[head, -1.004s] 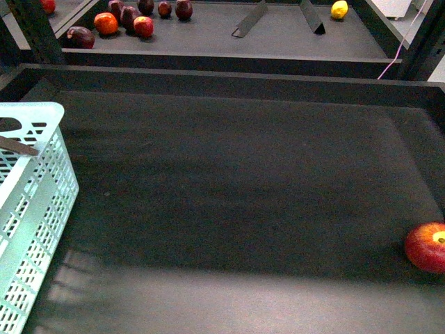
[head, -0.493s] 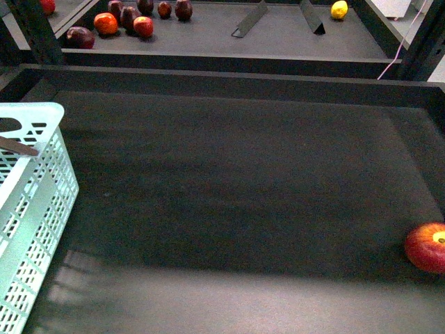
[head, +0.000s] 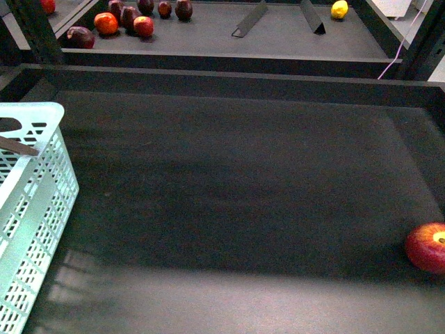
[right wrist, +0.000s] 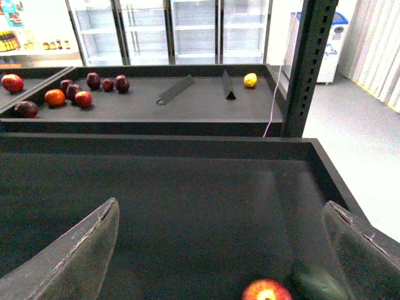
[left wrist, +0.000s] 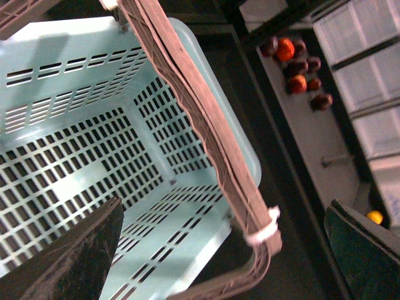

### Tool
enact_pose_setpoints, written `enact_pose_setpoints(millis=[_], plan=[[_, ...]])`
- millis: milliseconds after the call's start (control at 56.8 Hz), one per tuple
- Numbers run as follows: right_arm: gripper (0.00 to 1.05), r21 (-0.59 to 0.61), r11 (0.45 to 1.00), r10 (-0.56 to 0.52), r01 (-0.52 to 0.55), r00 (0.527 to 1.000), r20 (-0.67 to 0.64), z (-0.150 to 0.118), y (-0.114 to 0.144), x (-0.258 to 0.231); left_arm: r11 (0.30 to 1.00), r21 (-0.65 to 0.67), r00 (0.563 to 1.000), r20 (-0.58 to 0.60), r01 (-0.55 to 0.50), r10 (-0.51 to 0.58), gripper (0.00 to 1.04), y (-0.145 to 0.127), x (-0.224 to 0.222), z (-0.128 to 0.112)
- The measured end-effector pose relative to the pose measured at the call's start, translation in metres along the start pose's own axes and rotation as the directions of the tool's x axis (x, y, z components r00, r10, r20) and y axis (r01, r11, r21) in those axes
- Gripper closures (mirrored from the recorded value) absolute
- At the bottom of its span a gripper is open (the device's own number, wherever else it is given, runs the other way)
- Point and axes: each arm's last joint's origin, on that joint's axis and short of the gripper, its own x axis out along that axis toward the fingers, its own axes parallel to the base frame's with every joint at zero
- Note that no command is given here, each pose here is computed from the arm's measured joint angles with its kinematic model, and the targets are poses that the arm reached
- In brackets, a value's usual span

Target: Pick apple with right arm and hold basket with left

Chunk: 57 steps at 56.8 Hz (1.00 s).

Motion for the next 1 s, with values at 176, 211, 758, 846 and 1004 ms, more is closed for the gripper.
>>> enact_pose_setpoints(millis=[176, 211, 758, 846, 1004], plan=[[0.09, 0.000, 1.000, 0.000, 0.000, 1.000, 0.000, 0.000, 0.000, 0.000, 0.981, -0.195, 0.999, 0.031, -0.007, 0.013, 0.07, 0.009, 0.047, 0.021], [0.09, 0.000, 1.000, 0.000, 0.000, 1.000, 0.000, 0.000, 0.000, 0.000, 0.977, -0.214, 1.000, 0.028, -0.009, 0.015, 0.07, 0.010, 0.057, 0.022], [0.09, 0.000, 1.000, 0.000, 0.000, 1.000, 0.000, 0.000, 0.000, 0.000, 0.932, -0.363, 1.000, -0.005, 0.014, -0.016, 0.07, 0.002, 0.137, 0.026], [0.09, 0.000, 1.000, 0.000, 0.000, 1.000, 0.000, 0.000, 0.000, 0.000, 0.930, -0.367, 1.000, -0.009, 0.007, -0.011, 0.07, -0.002, 0.140, 0.026], [0.09, 0.000, 1.000, 0.000, 0.000, 1.000, 0.000, 0.000, 0.000, 0.000, 0.934, -0.355, 0.999, -0.012, -0.037, 0.035, 0.18, -0.006, 0.144, 0.022]])
